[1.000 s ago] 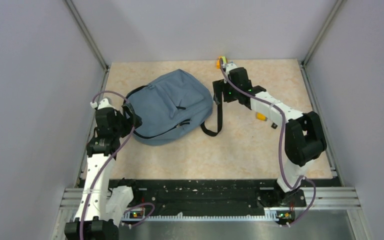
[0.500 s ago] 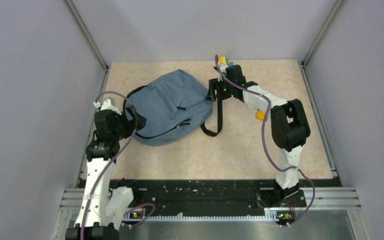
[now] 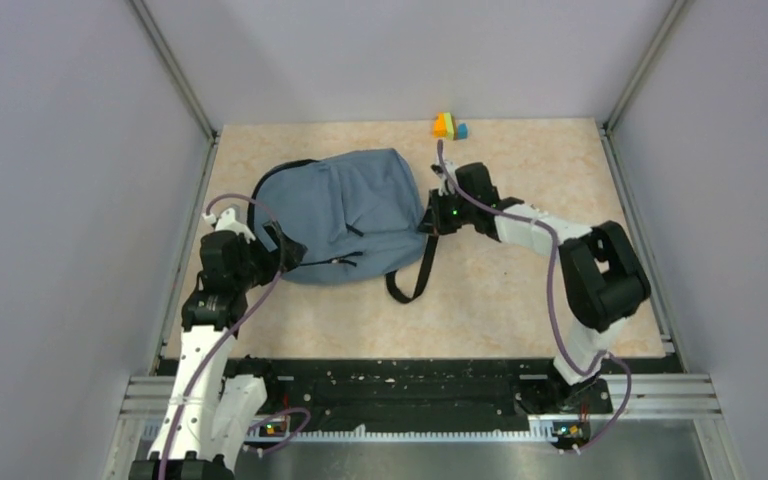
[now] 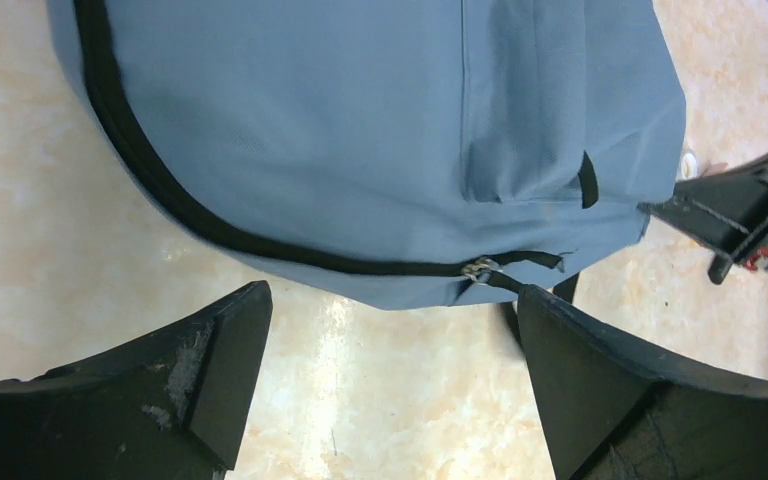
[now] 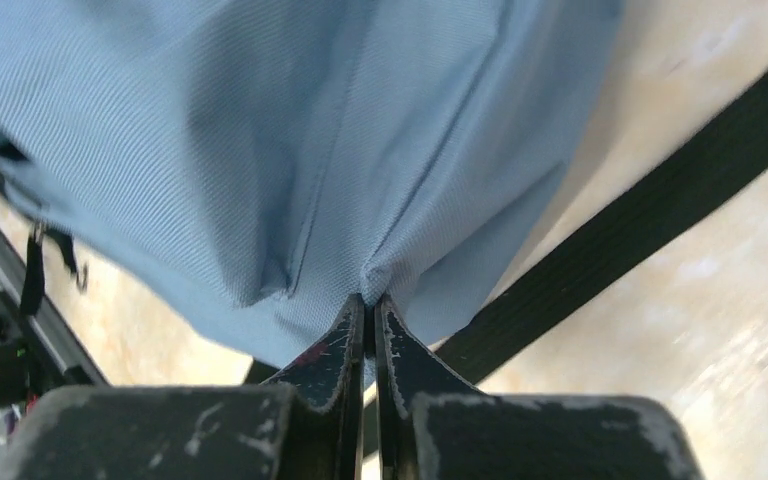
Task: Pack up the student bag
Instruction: Adjust the student bag at the center of the board, then unzip the student bag at the center of the board.
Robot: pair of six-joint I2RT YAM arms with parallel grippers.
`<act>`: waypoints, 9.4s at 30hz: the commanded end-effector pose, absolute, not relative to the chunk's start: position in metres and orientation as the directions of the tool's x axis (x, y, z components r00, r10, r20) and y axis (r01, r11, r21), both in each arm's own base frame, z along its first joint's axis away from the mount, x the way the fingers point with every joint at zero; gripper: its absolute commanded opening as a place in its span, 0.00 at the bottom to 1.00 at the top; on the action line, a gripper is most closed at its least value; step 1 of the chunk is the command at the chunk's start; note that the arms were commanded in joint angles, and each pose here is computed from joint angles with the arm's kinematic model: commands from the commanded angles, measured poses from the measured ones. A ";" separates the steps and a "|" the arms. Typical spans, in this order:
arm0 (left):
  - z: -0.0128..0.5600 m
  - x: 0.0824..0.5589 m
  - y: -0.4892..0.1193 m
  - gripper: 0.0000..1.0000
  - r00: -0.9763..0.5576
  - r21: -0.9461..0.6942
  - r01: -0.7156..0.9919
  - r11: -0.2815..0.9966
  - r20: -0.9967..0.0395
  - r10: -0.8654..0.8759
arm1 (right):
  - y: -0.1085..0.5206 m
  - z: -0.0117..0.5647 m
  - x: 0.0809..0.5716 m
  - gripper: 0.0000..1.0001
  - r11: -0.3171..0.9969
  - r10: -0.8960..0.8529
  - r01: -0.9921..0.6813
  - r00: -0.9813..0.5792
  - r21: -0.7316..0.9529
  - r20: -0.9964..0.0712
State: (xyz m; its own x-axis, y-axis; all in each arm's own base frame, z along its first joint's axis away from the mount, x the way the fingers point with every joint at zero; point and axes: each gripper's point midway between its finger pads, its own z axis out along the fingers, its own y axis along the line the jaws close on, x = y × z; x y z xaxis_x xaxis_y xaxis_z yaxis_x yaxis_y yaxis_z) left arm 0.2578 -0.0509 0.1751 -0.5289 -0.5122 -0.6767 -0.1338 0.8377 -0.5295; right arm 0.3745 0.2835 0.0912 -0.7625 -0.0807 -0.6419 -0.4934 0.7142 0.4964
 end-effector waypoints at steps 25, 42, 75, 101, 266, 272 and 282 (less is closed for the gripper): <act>0.212 0.268 -0.119 0.97 -0.682 -0.472 0.238 0.849 -0.703 -0.200 | 0.306 0.230 0.216 0.63 0.649 -0.161 -0.727 -0.422 0.227 -0.892; 0.208 0.310 -0.057 0.97 -0.546 -0.165 0.075 0.984 -0.832 -0.098 | 0.437 0.196 0.201 0.55 0.529 -0.188 -0.789 -0.470 0.314 -0.862; 0.202 0.308 -0.066 0.96 -0.578 -0.200 0.105 0.974 -0.810 -0.104 | 0.421 0.210 0.225 0.50 0.671 -0.271 -0.736 -0.359 0.092 -0.893; 0.200 0.308 -0.068 0.96 -0.584 -0.203 0.109 0.973 -0.805 -0.103 | 0.438 0.163 0.210 0.29 0.624 -0.387 -0.778 -0.388 0.072 -0.836; 0.160 0.293 -0.135 0.00 -0.528 -0.291 -0.063 0.955 -0.802 -0.280 | 0.338 0.284 0.365 0.00 0.668 -0.111 -0.725 -0.320 0.168 -0.941; 0.141 0.284 -0.181 0.00 -0.575 -0.518 0.064 0.853 -0.718 -0.392 | 0.321 0.261 0.396 0.07 0.693 -0.128 -0.701 -0.350 0.169 -0.928; 0.116 0.301 -0.192 0.00 -0.627 -0.504 0.000 0.864 -0.672 -0.393 | 0.311 0.267 0.384 0.71 0.849 -0.184 -0.528 -0.311 0.009 -0.932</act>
State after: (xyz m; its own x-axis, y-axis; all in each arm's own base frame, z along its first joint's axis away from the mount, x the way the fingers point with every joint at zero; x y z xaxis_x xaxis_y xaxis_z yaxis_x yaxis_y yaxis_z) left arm 0.2944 -0.1832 0.1198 -0.6112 -0.3760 -0.6964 0.0043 0.8783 -0.4780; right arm 0.3872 0.3122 0.2132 -0.4577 -0.1881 -0.8690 -0.6076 0.7797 0.1513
